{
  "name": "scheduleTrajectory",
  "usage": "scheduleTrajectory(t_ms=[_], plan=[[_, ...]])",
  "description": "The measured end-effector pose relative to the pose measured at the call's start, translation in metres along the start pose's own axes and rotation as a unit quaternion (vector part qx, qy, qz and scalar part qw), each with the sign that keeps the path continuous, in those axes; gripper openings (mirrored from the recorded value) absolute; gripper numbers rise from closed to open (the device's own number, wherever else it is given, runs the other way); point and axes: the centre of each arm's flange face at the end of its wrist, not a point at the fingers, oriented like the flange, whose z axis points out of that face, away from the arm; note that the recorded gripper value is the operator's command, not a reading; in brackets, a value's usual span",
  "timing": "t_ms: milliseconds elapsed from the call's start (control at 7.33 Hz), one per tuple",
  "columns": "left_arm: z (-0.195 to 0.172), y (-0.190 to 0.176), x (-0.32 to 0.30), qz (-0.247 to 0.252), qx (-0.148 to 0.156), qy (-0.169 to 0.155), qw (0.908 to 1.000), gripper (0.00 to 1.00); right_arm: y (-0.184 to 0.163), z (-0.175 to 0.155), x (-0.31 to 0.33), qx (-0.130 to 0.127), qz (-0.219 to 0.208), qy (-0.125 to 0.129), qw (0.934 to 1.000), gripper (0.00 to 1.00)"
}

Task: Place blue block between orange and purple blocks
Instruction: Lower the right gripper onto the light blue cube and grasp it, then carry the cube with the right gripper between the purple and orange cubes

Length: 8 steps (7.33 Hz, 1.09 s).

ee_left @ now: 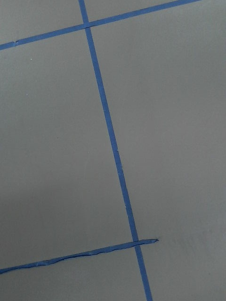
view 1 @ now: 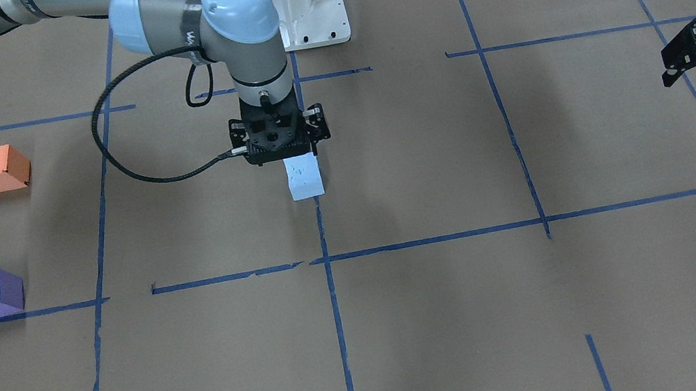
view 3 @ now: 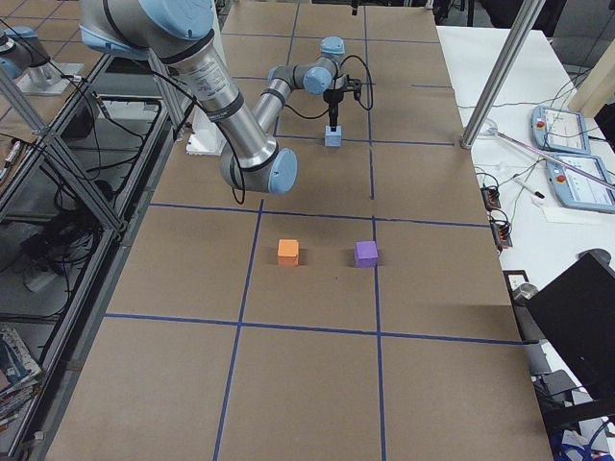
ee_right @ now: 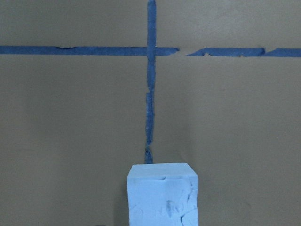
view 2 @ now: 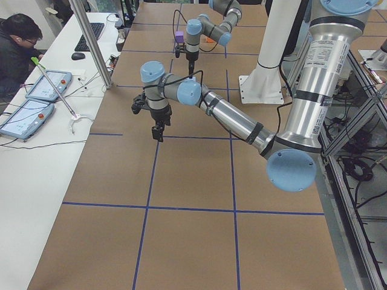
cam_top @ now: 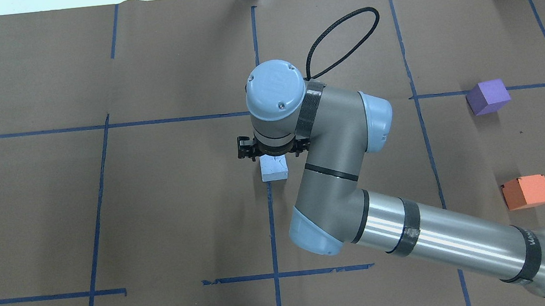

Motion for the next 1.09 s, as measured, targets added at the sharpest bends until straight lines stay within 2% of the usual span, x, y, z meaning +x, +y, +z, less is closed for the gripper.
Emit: scheduleTrajectory(t_ms=[273, 545, 682, 818, 955, 1091], plan=[[-0.001, 0.000, 0.001, -0.002, 0.001, 0.000, 1.0000, 1.00, 0.003, 0.025, -0.004, 0.000, -0.006, 0.003, 1.0000, 1.00], [-0.001, 0.000, 0.000, -0.003, 0.001, 0.000, 1.0000, 1.00, 0.006, 0.051, -0.001, -0.009, -0.010, 0.019, 0.9997, 0.98], [0.000, 0.001, 0.000, -0.003, 0.000, 0.000, 1.0000, 1.00, 0.006, 0.058, 0.000, -0.011, -0.011, 0.023, 0.9996, 0.41], [-0.001, 0.001, 0.000, -0.003, 0.001, 0.000, 1.0000, 1.00, 0.005, 0.059, -0.002, -0.010, -0.010, 0.021, 0.9997, 0.12], [-0.001, 0.001, 0.001, -0.003, 0.001, 0.000, 1.0000, 1.00, 0.004, 0.058, -0.005, -0.010, -0.008, 0.018, 0.9998, 0.08], [-0.001, 0.001, 0.001, -0.003, 0.001, 0.000, 1.0000, 1.00, 0.002, 0.056, -0.004, -0.009, -0.006, 0.017, 0.9998, 0.08]])
